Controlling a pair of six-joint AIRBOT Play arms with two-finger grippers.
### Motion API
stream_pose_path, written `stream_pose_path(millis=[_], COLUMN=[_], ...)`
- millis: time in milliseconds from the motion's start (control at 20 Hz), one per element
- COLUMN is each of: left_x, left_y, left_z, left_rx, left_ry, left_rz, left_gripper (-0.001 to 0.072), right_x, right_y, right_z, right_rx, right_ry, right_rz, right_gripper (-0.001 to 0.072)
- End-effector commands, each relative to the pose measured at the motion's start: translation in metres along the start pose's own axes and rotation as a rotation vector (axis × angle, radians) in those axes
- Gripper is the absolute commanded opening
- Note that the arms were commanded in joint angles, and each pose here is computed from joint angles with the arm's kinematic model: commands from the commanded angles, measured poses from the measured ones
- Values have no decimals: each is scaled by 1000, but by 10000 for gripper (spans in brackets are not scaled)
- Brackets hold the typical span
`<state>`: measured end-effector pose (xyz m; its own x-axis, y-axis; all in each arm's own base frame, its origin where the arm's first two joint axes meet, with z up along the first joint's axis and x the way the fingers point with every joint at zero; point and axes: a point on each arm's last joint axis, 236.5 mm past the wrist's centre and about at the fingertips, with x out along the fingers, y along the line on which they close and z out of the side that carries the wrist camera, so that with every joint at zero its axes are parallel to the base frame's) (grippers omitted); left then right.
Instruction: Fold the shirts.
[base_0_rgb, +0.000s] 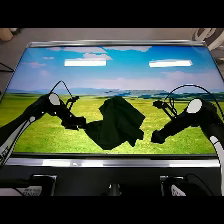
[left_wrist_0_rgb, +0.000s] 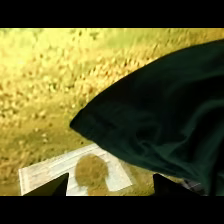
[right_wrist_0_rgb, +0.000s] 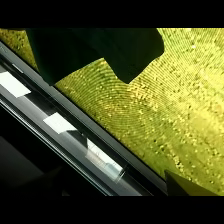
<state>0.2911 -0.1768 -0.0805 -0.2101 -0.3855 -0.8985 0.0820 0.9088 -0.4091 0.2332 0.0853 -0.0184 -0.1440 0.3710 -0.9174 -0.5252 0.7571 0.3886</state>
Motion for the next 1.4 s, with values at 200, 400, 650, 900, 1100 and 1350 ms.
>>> stream_pose_path(millis=[200, 400, 650, 900, 1100, 1350], left_x=[23, 37, 33, 10, 2, 7], left_y=[-26, -20, -23, -36, -50, -64], left_z=[24, 24, 26, 31, 27, 26], left_rx=[-62, -133, -92, -23, 43, 82], left_ry=[-129, -97, -111, -175, -197, -206], left_rz=[-73, -66, -67, -77, -80, -78], left_gripper=[599, 448, 28, 28, 28, 28], right_x=[21, 46, 56, 81, 98, 98], right_y=[7, 7, -1, -1, -7, -11], right_z=[2, 3, 22, 43, 58, 65], right_rx=[22, 80, 132, 189, 258, 280], right_ry=[-38, -86, -188, -224, -260, -285], right_rz=[51, 74, 61, 166, 216, 212], right_gripper=[679, 698, 698, 701, 676, 81])
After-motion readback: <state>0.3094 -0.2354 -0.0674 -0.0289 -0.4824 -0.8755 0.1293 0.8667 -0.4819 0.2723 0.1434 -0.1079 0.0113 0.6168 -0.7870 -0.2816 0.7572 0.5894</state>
